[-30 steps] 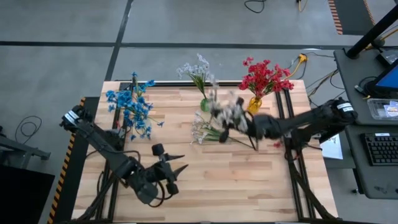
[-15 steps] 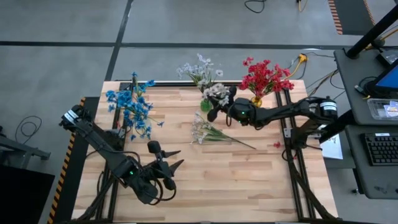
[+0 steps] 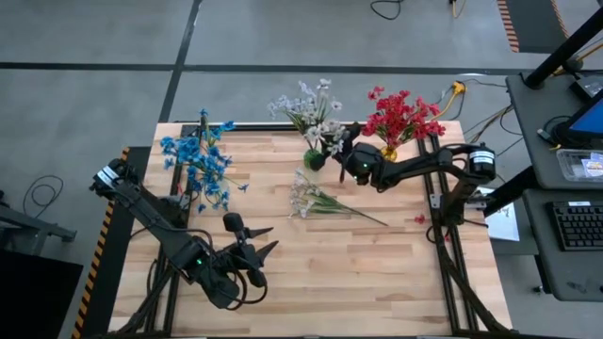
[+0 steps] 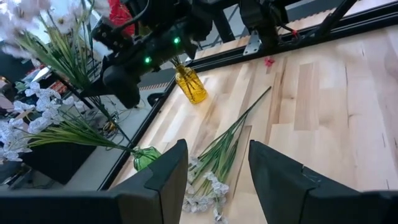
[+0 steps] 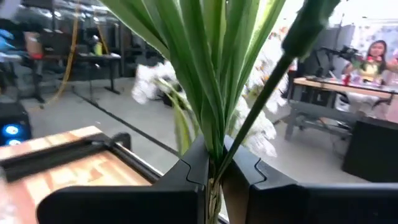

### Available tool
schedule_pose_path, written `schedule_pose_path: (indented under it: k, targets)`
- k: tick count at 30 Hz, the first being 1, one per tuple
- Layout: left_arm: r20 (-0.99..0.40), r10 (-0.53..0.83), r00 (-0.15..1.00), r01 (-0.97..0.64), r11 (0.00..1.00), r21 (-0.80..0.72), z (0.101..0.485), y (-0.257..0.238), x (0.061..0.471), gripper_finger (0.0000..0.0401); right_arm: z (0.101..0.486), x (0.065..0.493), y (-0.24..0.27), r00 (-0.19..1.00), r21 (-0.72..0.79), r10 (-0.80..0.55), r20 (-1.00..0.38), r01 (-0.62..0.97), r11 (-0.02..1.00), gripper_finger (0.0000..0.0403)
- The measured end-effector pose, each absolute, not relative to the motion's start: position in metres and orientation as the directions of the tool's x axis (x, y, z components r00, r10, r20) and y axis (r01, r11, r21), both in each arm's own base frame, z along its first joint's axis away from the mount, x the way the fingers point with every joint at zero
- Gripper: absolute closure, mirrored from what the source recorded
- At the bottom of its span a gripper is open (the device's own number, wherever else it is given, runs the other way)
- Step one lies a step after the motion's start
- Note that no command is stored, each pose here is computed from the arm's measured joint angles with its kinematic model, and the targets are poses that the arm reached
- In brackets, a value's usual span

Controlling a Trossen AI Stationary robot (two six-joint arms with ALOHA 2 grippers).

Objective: Sort flowers into vase by color
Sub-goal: Put the white flowers into the green vase

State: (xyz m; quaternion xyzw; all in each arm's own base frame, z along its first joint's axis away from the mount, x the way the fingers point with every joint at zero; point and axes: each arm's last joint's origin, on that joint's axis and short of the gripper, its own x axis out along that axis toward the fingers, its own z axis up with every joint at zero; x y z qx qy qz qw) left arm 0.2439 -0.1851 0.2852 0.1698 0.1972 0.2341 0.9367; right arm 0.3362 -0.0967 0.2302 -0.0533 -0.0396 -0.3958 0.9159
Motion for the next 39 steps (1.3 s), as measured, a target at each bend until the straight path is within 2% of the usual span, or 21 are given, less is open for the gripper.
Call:
schedule_pose_path:
  k: [15,22,27,33,39]
  targets:
    - [-0.292,0.508,0.811,-0.369,0.830,0.418,0.285,-0.185,0.244,0.0246,0.225,0.348,-0.107,0.673,-0.066,-0.733,0.100,0.740,0.670,0.0385]
    - [-0.293,0.508,0.810,-0.368,0.829,0.420,0.284,-0.185,0.243,0.0246,0.219,0.351,-0.108,0.673,-0.064,-0.740,0.013,0.739,0.671,0.0385]
    - [-0.293,0.508,0.810,-0.368,0.829,0.421,0.284,-0.185,0.243,0.0246,0.219,0.351,-0.108,0.673,-0.072,-0.740,0.010,0.738,0.671,0.0384]
    - [-0.293,0.508,0.810,-0.368,0.829,0.421,0.284,-0.185,0.243,0.0246,0.219,0.351,-0.108,0.673,-0.072,-0.740,0.009,0.738,0.671,0.0358]
    - [-0.293,0.508,0.810,-0.368,0.829,0.421,0.284,-0.185,0.243,0.0246,0.216,0.351,-0.108,0.672,-0.070,-0.740,-0.019,0.737,0.672,0.0304]
